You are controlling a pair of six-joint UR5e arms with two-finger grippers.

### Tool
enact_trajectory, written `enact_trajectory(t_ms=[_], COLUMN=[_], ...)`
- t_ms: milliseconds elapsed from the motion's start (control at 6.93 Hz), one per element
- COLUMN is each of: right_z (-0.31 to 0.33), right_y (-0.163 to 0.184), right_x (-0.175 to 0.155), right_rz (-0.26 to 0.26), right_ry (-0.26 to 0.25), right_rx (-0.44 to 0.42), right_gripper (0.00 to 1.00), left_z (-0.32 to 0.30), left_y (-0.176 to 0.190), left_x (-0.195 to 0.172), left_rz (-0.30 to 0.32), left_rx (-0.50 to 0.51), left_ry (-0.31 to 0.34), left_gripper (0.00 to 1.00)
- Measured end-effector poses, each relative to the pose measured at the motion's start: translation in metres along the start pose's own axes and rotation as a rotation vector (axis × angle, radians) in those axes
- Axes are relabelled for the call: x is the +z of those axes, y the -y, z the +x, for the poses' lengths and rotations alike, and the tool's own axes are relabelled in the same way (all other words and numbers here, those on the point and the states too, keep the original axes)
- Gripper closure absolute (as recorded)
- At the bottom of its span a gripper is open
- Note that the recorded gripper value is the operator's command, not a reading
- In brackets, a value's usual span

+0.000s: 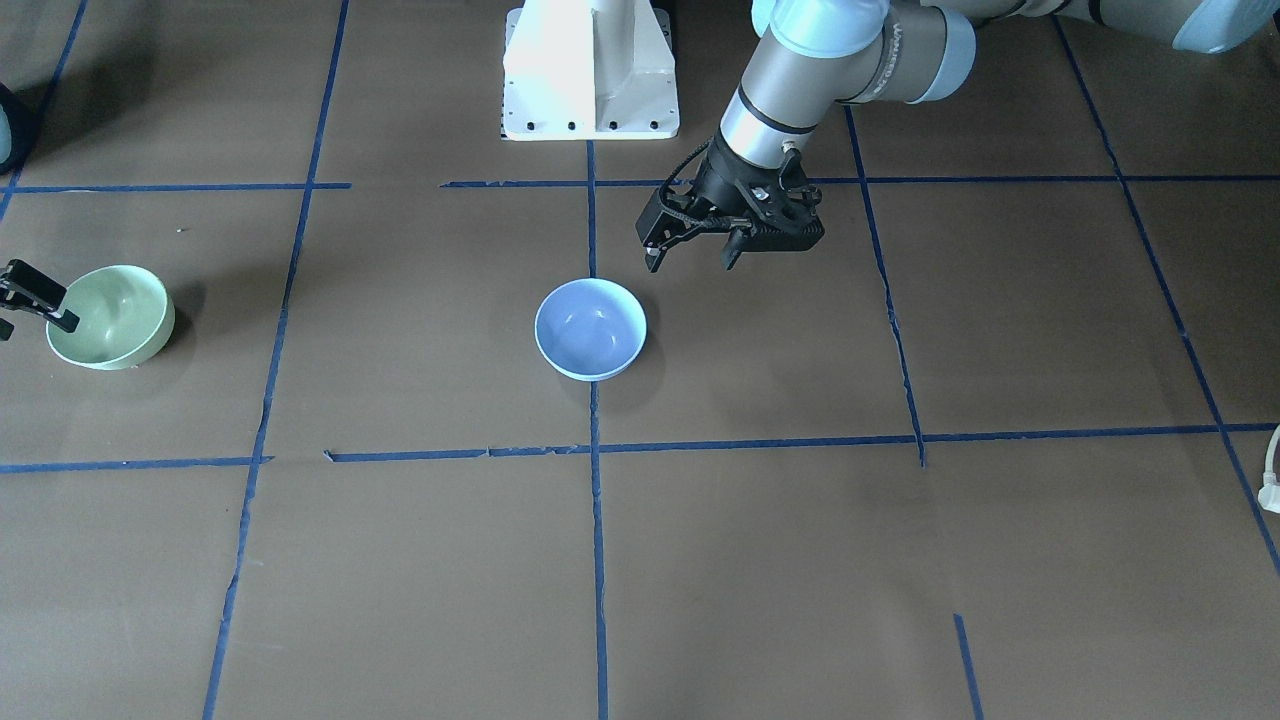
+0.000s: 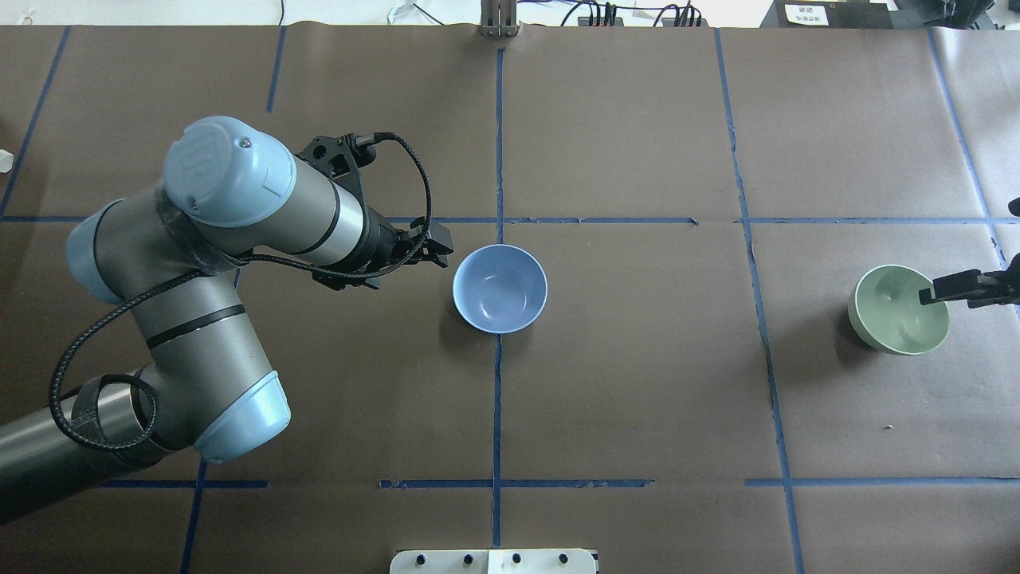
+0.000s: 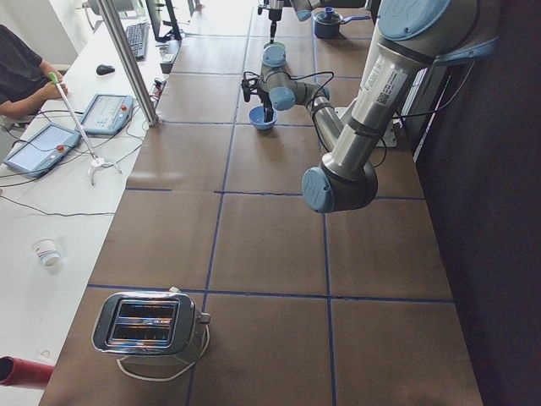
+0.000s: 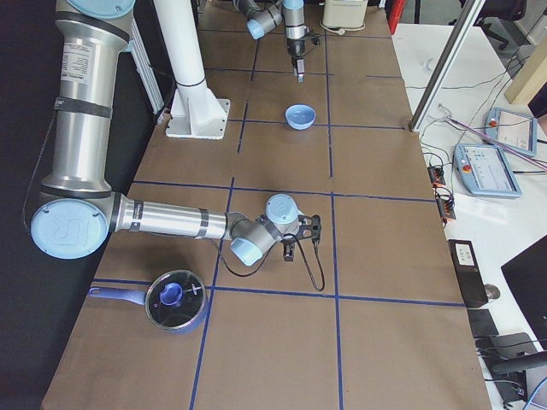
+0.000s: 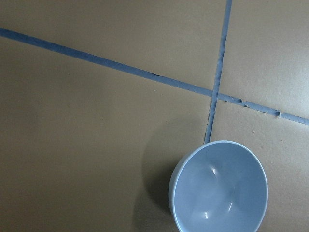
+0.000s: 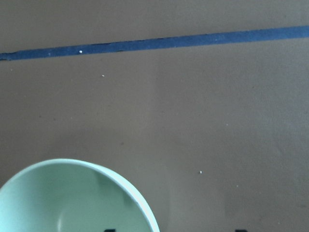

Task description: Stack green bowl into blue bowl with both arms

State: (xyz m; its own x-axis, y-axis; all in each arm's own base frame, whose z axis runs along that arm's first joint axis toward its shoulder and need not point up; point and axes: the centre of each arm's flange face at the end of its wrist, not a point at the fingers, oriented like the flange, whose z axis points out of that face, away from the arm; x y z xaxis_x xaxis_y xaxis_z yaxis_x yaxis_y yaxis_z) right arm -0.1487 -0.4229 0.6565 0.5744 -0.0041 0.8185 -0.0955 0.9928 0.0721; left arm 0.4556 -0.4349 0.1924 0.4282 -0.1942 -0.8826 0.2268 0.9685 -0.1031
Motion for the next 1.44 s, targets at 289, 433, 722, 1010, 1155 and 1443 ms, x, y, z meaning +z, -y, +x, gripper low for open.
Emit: enact_trajectory(t_ms=[289,433,722,1010,1155,1443], right_z=[-0.008,-0.013,-0.080,-0.241,-0.321,-0.479], right_y=[-0.009,-0.012,-0.003,0.030,0.039,0.030], right_x=[0.011,0.016,0.017,0.001,-0.004,0.006], right_rz=[-0.026,-0.036,-0.042,-0.052,-0.063,-0.052], right_ry=[0.015,0.020,0.078,0.182,0.226,0.232], right_rx=[-0.036,-0.046,-0.041,0.086,0.160,0.293], right_gripper=[1.00,1.00,1.00,1.00,1.00,1.00], left_z=[0.000,0.000,0.002,-0.012,-0.027,-0.058], left_y=[0.000,0.000,0.001,-0.001,-0.002,-0.007], left_x=[0.000,-0.001,-0.007,-0.025,-0.036,-0.055], left_rz=[0.000,0.000,0.006,0.016,0.022,0.030], left_rx=[0.000,-0.001,0.001,0.003,0.002,0.002], left_ry=[-0.001,-0.001,-0.012,-0.026,-0.027,-0.022], left_gripper=[0.00,0.00,0.00,0.00,0.00,0.00])
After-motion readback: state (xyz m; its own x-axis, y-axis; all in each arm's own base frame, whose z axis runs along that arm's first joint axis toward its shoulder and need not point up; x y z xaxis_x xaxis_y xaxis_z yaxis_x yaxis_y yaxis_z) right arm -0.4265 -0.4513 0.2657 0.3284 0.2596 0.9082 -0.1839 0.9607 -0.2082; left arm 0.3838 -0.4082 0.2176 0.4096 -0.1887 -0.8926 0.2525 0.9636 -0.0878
